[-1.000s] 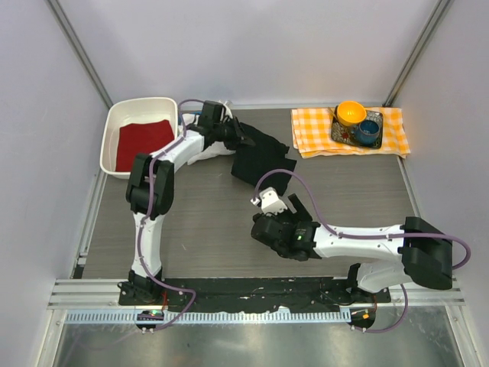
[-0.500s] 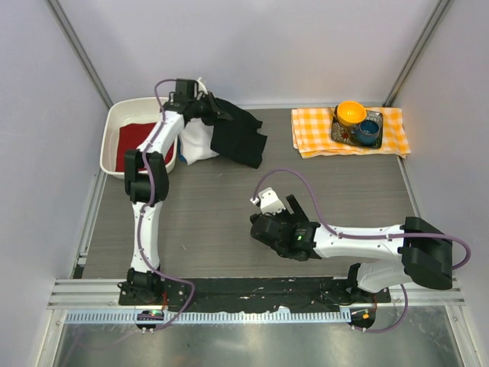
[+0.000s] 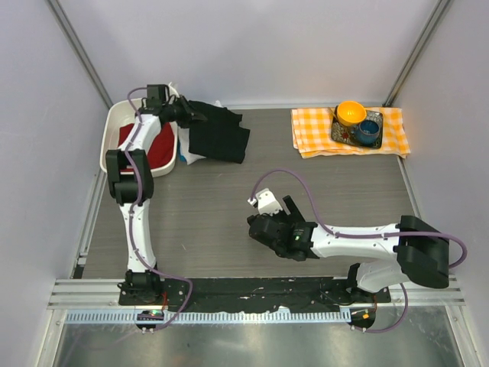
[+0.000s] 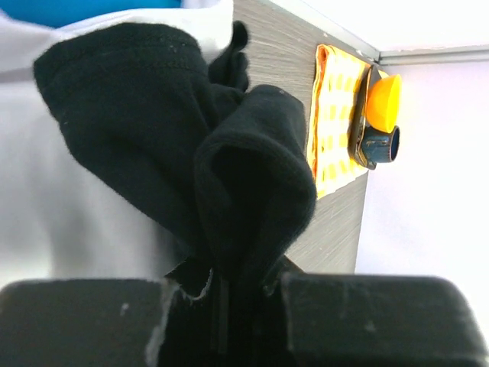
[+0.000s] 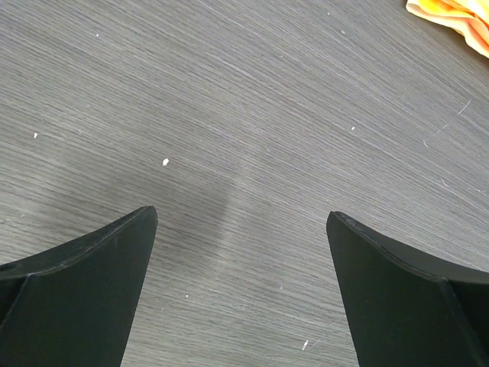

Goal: Fold and stack the t-shirts

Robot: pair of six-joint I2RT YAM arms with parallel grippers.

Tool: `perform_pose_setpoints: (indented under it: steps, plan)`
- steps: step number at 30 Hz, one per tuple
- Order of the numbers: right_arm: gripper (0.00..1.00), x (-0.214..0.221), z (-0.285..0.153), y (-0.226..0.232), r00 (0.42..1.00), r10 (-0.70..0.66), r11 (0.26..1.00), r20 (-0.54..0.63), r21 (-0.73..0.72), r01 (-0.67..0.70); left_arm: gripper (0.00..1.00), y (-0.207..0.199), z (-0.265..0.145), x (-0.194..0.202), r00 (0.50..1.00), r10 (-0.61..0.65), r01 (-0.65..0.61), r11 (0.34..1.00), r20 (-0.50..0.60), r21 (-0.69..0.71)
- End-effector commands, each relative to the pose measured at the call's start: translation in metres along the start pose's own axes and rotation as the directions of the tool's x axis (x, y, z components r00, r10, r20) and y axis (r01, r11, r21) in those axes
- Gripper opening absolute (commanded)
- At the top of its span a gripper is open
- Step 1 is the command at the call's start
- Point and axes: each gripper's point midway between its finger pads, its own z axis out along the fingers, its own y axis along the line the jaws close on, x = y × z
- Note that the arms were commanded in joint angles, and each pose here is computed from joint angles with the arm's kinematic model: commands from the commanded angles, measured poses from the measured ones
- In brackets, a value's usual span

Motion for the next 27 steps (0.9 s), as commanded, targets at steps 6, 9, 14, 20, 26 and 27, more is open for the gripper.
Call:
perform_pose_setpoints:
  steps: [6,9,14,20,26,27]
  plan:
    - [1.00,-0.018,-0.001,0.009,0.998,0.056,0.998,0.032,-0.025,-0.055,0.00,-0.026,-0.075,-0.063,0.976,-0.014,-0.024,0.984,0.216,0.175]
    - [1.00,-0.019,-0.002,0.009,0.998,0.060,0.998,0.035,-0.029,-0.059,0.00,-0.024,-0.083,-0.074,0.971,-0.022,-0.021,0.984,0.238,0.179]
    - [1.00,-0.016,-0.001,0.010,0.999,0.047,0.998,0.027,-0.032,-0.047,0.00,-0.049,-0.093,-0.094,0.964,0.002,-0.063,0.973,0.267,0.221]
    - [0.99,-0.015,0.000,0.012,0.999,0.039,0.999,0.019,-0.035,-0.038,0.00,-0.042,-0.087,-0.092,0.967,-0.017,-0.039,0.975,0.254,0.217]
    - [1.00,-0.014,0.000,0.016,1.000,0.029,0.999,0.012,-0.046,-0.028,0.00,-0.003,-0.071,-0.065,0.977,-0.047,0.011,0.985,0.207,0.169]
    - [1.00,-0.014,0.001,0.016,1.000,0.028,0.999,0.011,-0.047,-0.027,0.00,0.002,-0.069,-0.061,0.978,-0.042,0.009,0.987,0.203,0.161]
